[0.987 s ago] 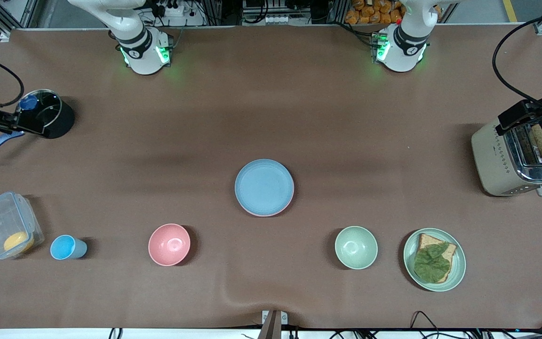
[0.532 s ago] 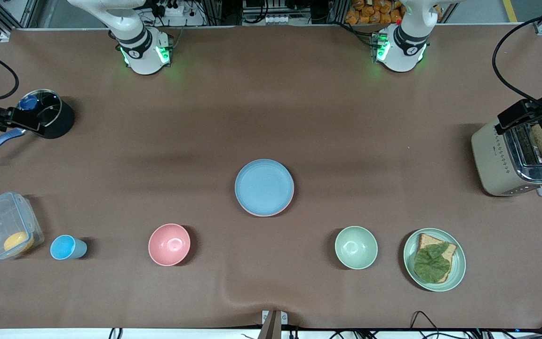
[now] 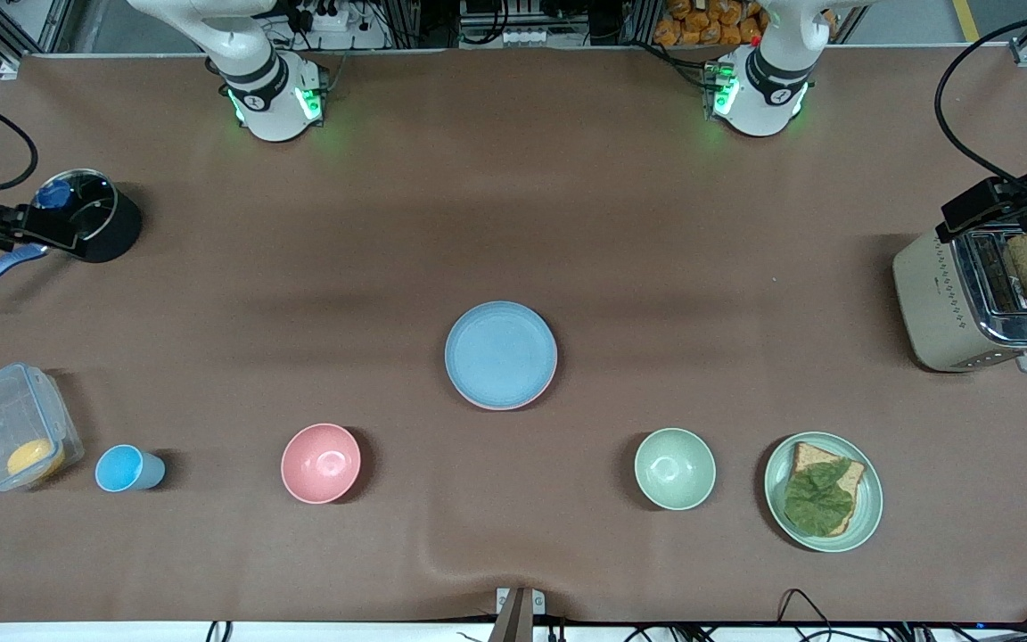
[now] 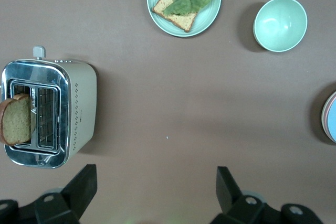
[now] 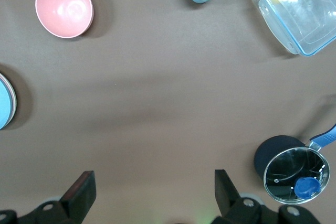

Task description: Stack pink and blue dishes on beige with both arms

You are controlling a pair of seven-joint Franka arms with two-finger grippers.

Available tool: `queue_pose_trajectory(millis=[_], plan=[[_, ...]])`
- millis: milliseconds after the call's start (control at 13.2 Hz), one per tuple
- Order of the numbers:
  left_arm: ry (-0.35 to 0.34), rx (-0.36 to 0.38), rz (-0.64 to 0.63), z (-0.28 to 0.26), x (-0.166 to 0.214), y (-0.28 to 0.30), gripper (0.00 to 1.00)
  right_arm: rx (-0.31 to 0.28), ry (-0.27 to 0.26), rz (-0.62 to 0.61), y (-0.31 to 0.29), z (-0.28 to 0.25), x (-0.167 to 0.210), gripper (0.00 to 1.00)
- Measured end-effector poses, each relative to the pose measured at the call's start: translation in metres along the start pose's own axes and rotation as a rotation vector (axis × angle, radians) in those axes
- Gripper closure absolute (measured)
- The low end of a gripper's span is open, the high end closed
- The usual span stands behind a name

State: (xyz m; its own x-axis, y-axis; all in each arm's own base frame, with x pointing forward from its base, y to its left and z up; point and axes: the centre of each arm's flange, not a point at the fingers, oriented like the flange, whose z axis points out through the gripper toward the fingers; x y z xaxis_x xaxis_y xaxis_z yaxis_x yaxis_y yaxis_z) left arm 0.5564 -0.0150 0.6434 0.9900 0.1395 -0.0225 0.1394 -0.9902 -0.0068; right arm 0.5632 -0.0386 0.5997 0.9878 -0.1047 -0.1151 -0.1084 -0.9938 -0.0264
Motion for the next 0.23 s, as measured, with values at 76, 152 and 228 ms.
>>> queue_pose_trajectory(millis=[76,152,228], plan=[[-0.001,0.000,0.001,-0.0005,-0.0003,0.0004,0.00,0.000,0.000,0.000,0.0000,-0.0001,0.0000,0.00],[-0.002,0.000,0.002,-0.0005,-0.0005,0.0011,0.00,0.000,0.001,0.000,0.0000,-0.0001,0.0000,0.00],[-0.003,0.000,0.003,-0.0001,-0.0006,0.0018,0.00,0.000,0.001,0.000,-0.0001,-0.0002,0.0000,0.00]])
